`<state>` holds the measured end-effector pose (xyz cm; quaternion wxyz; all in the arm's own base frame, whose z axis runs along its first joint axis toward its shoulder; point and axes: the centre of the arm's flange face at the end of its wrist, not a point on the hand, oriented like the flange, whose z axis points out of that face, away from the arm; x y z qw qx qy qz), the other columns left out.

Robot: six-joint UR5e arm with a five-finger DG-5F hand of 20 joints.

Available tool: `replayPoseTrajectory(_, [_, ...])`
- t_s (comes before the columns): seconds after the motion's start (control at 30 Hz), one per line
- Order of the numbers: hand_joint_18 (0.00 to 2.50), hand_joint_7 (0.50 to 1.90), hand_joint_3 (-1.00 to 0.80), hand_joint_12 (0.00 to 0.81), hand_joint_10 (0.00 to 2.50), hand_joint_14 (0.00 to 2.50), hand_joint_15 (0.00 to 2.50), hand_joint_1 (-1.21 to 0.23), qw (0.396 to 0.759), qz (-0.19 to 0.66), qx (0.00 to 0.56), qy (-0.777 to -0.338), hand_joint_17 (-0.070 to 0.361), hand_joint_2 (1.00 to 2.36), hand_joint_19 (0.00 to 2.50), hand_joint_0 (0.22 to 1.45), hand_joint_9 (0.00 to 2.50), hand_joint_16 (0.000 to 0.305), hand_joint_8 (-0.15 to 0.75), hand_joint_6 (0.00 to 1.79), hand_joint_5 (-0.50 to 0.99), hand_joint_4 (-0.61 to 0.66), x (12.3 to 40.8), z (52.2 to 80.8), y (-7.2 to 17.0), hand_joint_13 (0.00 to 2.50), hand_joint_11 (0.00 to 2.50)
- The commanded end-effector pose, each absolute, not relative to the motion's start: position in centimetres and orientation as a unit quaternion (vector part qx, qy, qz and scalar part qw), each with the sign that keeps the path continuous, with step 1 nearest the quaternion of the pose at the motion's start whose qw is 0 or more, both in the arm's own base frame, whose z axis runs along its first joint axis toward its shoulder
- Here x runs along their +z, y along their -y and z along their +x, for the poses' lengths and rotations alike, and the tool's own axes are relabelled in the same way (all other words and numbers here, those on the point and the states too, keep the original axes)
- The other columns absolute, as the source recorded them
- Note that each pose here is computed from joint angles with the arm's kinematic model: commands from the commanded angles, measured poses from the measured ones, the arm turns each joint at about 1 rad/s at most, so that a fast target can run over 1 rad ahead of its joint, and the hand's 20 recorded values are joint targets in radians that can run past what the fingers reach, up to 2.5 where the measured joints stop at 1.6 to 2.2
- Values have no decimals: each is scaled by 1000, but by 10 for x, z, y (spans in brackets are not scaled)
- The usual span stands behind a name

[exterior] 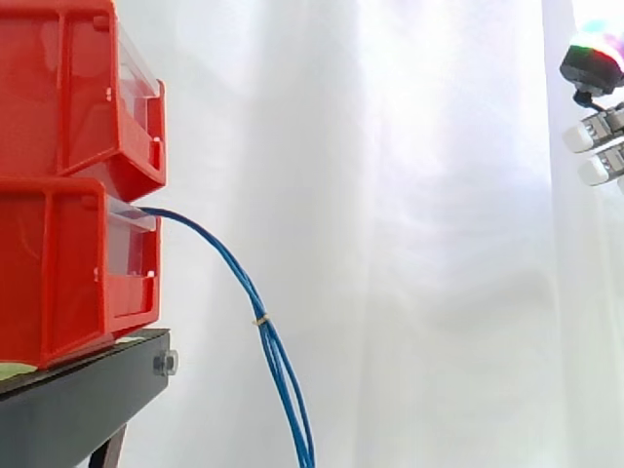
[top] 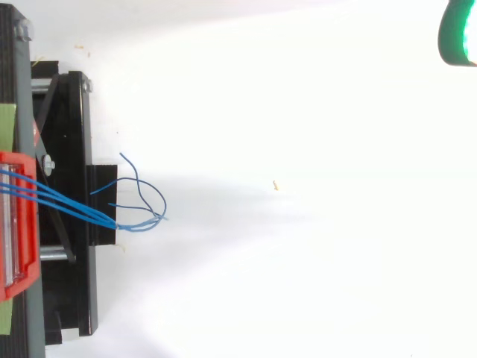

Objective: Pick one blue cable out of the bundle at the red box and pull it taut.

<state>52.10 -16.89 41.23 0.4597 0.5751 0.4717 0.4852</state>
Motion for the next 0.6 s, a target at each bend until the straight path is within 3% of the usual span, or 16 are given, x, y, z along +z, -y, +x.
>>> replayPoseTrajectory(0.0, [0, 672, -500, 365, 0, 1, 88, -428, 459, 574, 486, -473, 132, 1000, 42, 482, 19, 58, 230, 501, -274, 145, 412, 521, 168, 0, 0])
replayPoseTrajectory(0.57, [0, 692, -500, 372, 0, 2, 103, -433, 484, 544, 485, -483, 129, 1000, 85, 482, 102, 58, 247, 501, -257, 184, 412, 534, 155, 0, 0])
